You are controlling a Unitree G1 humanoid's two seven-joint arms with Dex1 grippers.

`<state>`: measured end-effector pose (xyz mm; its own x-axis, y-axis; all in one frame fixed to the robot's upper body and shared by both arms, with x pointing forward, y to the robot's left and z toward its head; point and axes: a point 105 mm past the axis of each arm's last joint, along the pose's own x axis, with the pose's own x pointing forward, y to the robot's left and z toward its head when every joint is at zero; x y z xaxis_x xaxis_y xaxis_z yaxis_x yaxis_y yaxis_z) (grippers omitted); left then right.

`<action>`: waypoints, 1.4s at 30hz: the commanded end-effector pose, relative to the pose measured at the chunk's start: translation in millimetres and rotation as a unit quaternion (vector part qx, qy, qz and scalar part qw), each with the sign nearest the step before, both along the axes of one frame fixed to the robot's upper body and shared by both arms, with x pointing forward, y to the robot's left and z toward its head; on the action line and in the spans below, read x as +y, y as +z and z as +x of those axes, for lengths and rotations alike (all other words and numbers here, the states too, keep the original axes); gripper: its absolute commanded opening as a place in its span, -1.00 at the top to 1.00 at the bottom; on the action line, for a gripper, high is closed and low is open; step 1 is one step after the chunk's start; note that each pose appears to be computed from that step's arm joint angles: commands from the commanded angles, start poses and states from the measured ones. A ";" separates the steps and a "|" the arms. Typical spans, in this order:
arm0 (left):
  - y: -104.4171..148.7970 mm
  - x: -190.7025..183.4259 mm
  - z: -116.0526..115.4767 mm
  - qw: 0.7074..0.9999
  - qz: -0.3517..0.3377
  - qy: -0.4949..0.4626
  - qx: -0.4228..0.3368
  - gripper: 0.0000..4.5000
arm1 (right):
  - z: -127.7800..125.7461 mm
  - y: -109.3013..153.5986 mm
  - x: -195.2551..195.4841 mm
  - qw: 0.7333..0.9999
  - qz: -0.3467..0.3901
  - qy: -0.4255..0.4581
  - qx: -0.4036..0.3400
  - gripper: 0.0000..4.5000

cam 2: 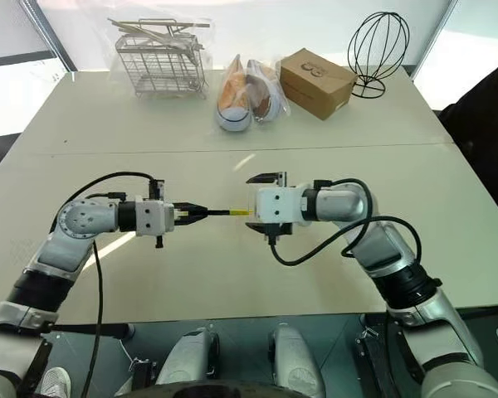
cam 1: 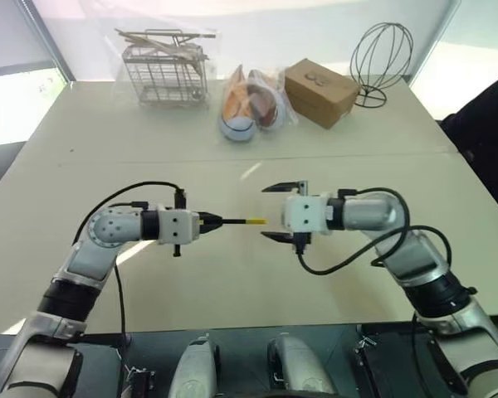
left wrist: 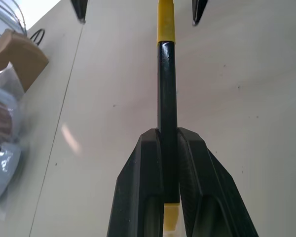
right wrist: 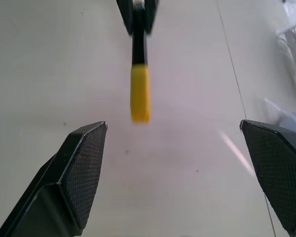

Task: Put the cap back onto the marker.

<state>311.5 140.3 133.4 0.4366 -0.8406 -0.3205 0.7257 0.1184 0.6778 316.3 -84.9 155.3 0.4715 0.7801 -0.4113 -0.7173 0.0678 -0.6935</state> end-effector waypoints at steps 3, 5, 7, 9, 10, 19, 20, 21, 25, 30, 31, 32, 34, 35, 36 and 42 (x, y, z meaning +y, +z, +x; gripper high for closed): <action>11.8 37.0 7.7 0.990 -0.056 0.124 0.040 1.00 | 5.4 6.1 -22.2 0.999 0.014 -0.048 -0.007 -0.98; 8.5 45.4 7.4 0.985 -0.056 0.151 0.054 1.00 | 5.4 5.3 -24.1 0.998 0.016 -0.055 -0.006 -0.98; 1.8 63.4 8.8 0.967 -0.083 0.224 0.091 1.00 | 4.8 0.9 -27.0 0.998 0.020 -0.066 -0.002 -0.98; -6.1 82.1 12.9 0.932 -0.120 0.317 0.128 1.00 | 5.3 -4.6 -28.4 0.996 0.028 -0.083 0.002 -0.98; -9.0 88.9 16.0 0.912 -0.138 0.359 0.143 1.00 | 4.9 -7.2 -27.9 0.996 0.029 -0.086 0.004 -0.98; 1.0 98.5 34.3 0.811 -0.267 0.496 0.157 1.00 | 6.4 -12.0 -22.3 0.994 0.039 -0.097 0.002 -0.98; 0.5 97.1 35.4 0.806 -0.275 0.499 0.162 1.00 | 6.5 -12.1 -21.9 0.995 0.039 -0.097 0.002 -0.98; -0.2 96.1 37.2 0.799 -0.280 0.505 0.167 1.00 | 6.8 -12.0 -21.7 0.995 0.040 -0.097 0.001 -0.98; -3.9 95.2 40.2 0.771 -0.300 0.526 0.196 0.57 | 7.6 -11.7 -21.8 0.995 0.038 -0.097 -0.001 -1.00; -12.9 97.1 39.2 0.742 -0.303 0.546 0.244 -0.48 | 7.4 -11.7 -23.1 0.994 0.037 -0.099 -0.001 -1.00; -10.5 97.9 40.3 0.745 -0.304 0.546 0.235 -0.71 | 7.2 -12.0 -23.3 0.994 0.036 -0.099 -0.001 -1.00; -5.3 97.1 41.3 0.751 -0.309 0.538 0.225 -0.94 | 6.9 -12.2 -23.6 0.994 0.036 -0.099 -0.001 -1.00; 6.1 94.5 41.8 0.767 -0.315 0.521 0.202 -0.98 | 6.5 -12.6 -24.2 0.994 0.037 -0.101 0.000 -1.00; 9.5 93.1 40.9 0.775 -0.313 0.514 0.195 -0.98 | 6.3 -12.5 -24.4 0.994 0.039 -0.102 0.001 -1.00; 12.3 92.8 39.9 0.779 -0.314 0.510 0.189 -0.98 | 6.5 -12.2 -24.7 0.994 0.044 -0.105 0.002 -1.00; 27.9 95.9 22.3 0.798 -0.326 0.486 0.144 -0.98 | 6.7 -13.6 -29.3 0.981 0.108 -0.157 0.035 -1.00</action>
<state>339.6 231.0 138.8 0.9508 -0.1879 -0.2465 0.1966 0.9804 0.0108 323.3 -113.1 125.2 0.6433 0.6737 -0.3637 -0.7181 0.3661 -0.5918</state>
